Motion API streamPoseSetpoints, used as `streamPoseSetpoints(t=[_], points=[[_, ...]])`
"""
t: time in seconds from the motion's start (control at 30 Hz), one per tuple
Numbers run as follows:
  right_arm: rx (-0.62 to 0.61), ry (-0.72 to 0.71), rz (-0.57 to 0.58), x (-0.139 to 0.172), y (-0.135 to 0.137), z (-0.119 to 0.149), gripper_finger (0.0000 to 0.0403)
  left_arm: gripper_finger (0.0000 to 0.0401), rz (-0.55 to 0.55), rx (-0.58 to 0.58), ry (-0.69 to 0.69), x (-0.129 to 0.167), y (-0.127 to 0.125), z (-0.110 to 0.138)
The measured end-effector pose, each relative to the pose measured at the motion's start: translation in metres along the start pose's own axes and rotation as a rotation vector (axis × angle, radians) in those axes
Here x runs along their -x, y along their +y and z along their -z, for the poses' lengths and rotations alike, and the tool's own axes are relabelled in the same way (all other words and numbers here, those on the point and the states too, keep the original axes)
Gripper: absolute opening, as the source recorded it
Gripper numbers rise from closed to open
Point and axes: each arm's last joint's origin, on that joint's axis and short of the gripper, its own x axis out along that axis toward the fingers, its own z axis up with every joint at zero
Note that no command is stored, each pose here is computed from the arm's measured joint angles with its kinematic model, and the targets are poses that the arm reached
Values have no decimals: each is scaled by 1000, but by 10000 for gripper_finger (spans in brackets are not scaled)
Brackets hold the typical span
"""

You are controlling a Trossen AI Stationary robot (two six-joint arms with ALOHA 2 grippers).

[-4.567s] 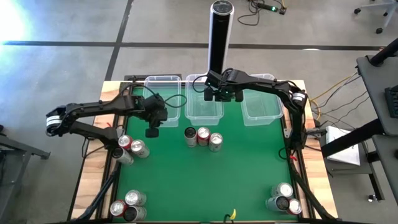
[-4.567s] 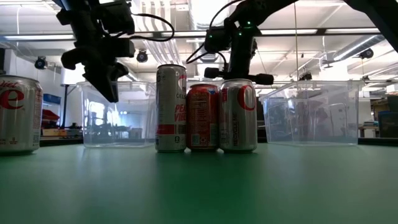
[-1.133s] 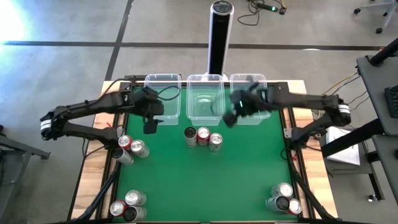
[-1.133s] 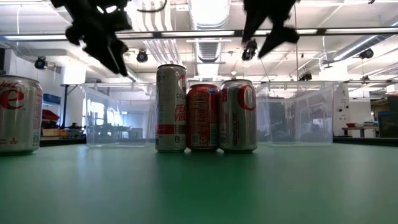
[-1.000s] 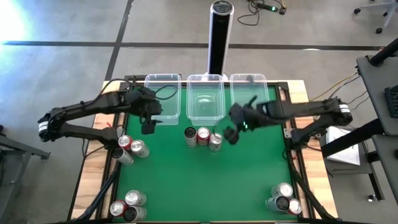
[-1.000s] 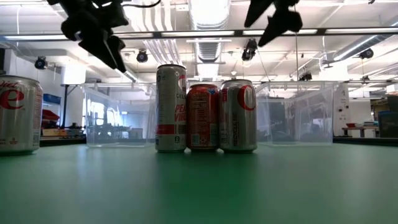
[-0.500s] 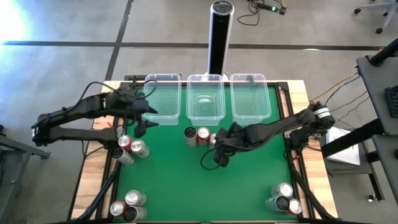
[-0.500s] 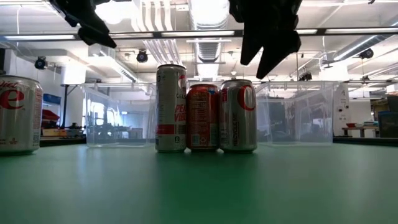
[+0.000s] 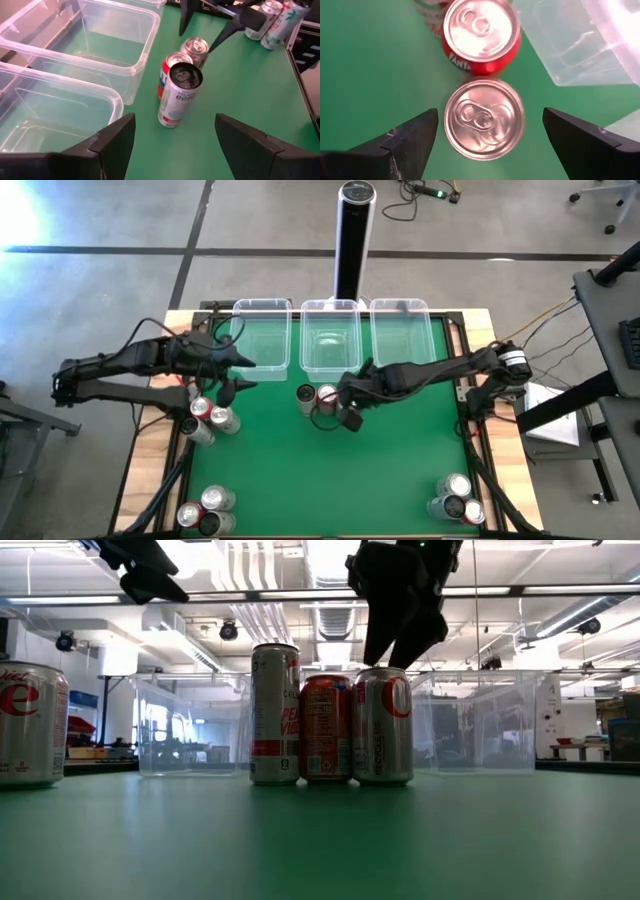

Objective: Sort soda cans
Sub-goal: Put the top middle silver soda can into the top middle transparent bin

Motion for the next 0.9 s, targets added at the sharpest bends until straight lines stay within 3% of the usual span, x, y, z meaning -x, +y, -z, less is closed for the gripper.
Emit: streamPoseSetpoints(t=[0.37, 0.53, 0.73, 0.9], points=[[2, 65, 1, -38, 4, -1, 352, 259, -28, 7, 5, -2, 1, 0], [-1, 107, -4, -51, 5, 1, 324, 259, -28, 28, 3, -1, 1, 0], [-59, 98, -31, -45, 6, 0, 295, 258, -24, 42, -17, 4, 1, 1], [-95, 44, -166, 0, 12, -18, 295, 258, -21, 41, -34, 9, 1, 1]])
